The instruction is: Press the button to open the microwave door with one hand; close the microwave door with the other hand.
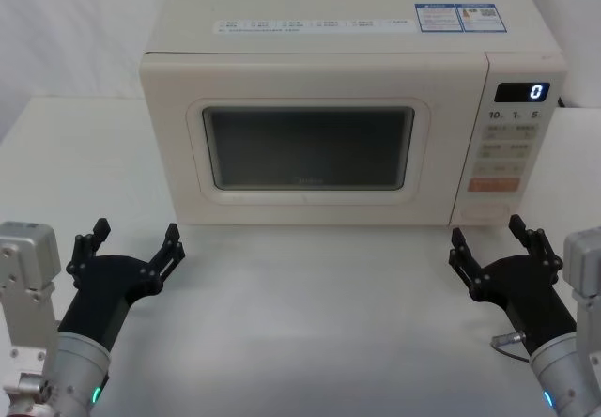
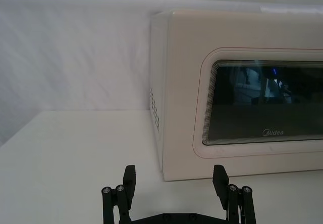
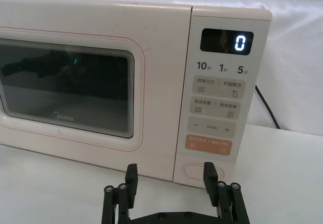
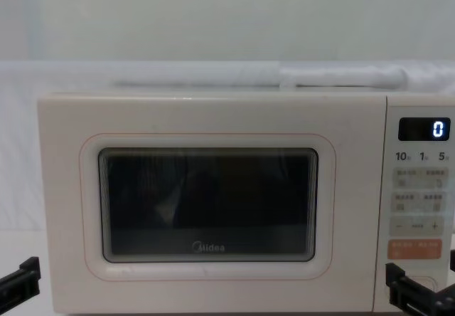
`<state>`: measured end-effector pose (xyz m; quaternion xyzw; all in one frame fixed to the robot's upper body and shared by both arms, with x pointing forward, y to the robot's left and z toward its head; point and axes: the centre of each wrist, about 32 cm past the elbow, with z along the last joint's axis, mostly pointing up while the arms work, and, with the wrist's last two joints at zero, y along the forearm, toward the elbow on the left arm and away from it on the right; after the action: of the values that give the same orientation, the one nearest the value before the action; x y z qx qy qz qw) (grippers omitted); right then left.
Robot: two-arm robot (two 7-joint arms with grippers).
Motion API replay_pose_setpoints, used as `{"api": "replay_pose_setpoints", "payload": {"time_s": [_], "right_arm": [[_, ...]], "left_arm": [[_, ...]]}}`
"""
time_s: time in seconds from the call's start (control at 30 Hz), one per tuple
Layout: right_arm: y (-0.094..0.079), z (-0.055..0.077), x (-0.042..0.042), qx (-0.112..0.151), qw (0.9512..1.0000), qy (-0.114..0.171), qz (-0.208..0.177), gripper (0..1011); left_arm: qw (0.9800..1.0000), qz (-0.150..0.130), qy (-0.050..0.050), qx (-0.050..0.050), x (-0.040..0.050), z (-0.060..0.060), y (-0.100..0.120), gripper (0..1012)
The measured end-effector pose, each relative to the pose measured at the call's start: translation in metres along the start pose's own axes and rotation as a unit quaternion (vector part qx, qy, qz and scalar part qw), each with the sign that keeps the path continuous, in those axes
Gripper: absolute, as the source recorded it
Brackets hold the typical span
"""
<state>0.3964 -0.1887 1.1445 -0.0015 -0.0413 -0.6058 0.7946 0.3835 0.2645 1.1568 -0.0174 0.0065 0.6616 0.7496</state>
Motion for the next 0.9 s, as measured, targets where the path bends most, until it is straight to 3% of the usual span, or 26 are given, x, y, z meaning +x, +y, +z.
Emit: {"api": "replay_pose_setpoints", "payload": {"time_s": [0.33,0.47,0.53,0.9], "right_arm": [[0.0000,0.0000,0.0000,0.000,1.0000,0.000,0.000,568],[0.0000,0.0000,0.0000,0.000,1.0000,0.000,0.000,390],[0.0000,0.0000,0.0000,0.000,1.0000,0.000,0.000,364],[0.0000,0.0000,0.0000,0.000,1.0000,0.000,0.000,18]], "left_arm": [[1.0000,0.000,0.000,0.000,0.0000,0.0000,0.0000,1001],[1.0000,0.000,0.000,0.000,0.0000,0.0000,0.0000,1001],[1.0000,0.000,0.000,0.000,0.0000,0.0000,0.0000,1001],[1.0000,0.000,0.000,0.000,0.0000,0.0000,0.0000,1001]]}}
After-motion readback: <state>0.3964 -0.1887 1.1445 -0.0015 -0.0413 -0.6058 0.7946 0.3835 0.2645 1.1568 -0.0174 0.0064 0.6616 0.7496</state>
